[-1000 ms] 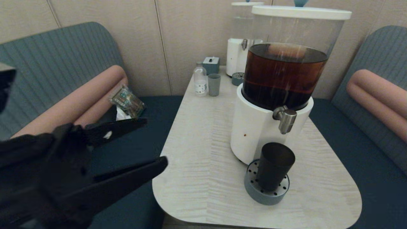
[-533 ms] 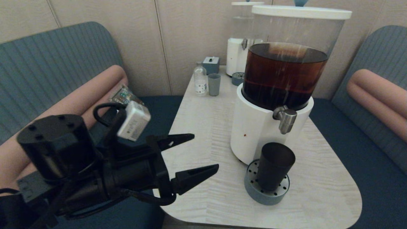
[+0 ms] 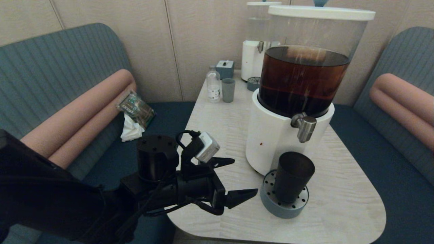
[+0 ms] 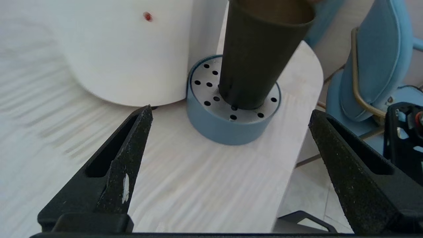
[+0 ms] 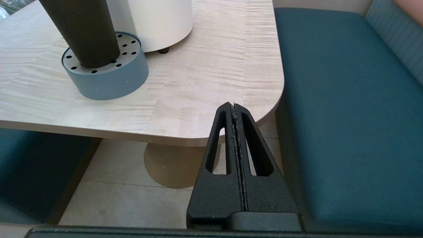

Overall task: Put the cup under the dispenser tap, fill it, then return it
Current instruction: Place the cup next to the water dispenser

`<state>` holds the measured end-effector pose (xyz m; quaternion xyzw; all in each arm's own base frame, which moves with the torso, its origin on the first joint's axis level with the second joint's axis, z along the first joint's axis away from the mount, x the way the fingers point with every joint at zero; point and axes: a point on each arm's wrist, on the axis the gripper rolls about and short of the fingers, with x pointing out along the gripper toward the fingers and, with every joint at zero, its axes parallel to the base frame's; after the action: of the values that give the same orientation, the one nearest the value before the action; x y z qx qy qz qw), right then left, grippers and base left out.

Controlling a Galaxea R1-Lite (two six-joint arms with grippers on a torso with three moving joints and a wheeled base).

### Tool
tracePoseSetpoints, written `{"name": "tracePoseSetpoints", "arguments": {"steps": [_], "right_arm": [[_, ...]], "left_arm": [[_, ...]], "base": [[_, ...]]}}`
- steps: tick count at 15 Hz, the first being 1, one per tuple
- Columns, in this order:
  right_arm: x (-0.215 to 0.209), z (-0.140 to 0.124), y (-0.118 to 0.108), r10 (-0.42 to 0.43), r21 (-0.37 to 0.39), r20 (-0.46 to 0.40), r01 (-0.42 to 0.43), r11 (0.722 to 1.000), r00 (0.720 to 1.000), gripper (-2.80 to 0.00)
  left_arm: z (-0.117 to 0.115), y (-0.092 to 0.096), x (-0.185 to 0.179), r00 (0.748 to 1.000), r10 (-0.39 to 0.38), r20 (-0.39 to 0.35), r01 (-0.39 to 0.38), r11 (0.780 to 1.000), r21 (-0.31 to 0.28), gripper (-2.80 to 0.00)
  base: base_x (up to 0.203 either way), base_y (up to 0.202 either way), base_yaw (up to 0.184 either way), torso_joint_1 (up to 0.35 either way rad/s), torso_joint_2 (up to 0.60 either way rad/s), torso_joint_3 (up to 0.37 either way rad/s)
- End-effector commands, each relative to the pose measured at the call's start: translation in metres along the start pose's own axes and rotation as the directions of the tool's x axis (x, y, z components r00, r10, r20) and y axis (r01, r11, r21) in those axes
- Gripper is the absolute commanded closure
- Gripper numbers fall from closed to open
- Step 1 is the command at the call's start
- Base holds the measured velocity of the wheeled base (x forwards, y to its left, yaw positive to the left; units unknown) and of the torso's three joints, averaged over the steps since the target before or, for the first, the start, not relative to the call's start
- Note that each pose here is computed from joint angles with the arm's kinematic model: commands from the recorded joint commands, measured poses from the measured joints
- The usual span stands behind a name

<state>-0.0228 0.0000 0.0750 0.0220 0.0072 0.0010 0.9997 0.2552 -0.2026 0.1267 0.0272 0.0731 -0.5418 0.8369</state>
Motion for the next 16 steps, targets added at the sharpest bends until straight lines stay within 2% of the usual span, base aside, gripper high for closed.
{"name": "tracePoseSetpoints", "arguments": {"steps": [1, 4, 9, 13, 16], "right_arm": [[0.0, 0.0, 0.0, 0.001, 0.0, -0.001, -0.001, 1.0, 1.0, 0.0], [0.0, 0.0, 0.0, 0.001, -0.001, 0.0, -0.001, 1.0, 1.0, 0.0], [0.0, 0.0, 0.0, 0.001, 0.0, -0.001, -0.001, 1.0, 1.0, 0.0], [0.0, 0.0, 0.0, 0.001, 0.0, -0.001, -0.001, 1.0, 1.0, 0.0], [0.0, 0.0, 0.0, 0.001, 0.0, -0.001, -0.001, 1.0, 1.0, 0.0]], "left_arm": [[-0.014, 0.005, 0.022, 0.999, -0.021, -0.026, 0.021, 1.0, -0.012, -2.8], [-0.019, 0.008, 0.042, 0.999, -0.039, -0.024, 0.039, 0.999, -0.005, -2.8], [-0.031, 0.002, 0.064, 0.997, -0.072, -0.029, 0.072, 0.997, -0.003, -2.8], [-0.03, -0.004, 0.077, 0.996, -0.091, -0.008, 0.091, 0.996, 0.01, -2.8], [-0.03, -0.005, 0.089, 0.997, -0.076, 0.006, 0.076, 0.997, 0.022, -2.8]], "base": [[0.0, 0.0, 0.0, 0.0, 0.0, 0.0], [0.0, 0.0, 0.0, 0.0, 0.0, 0.0], [0.0, 0.0, 0.0, 0.0, 0.0, 0.0], [0.0, 0.0, 0.0, 0.0, 0.0, 0.0], [0.0, 0.0, 0.0, 0.0, 0.0, 0.0]]}}
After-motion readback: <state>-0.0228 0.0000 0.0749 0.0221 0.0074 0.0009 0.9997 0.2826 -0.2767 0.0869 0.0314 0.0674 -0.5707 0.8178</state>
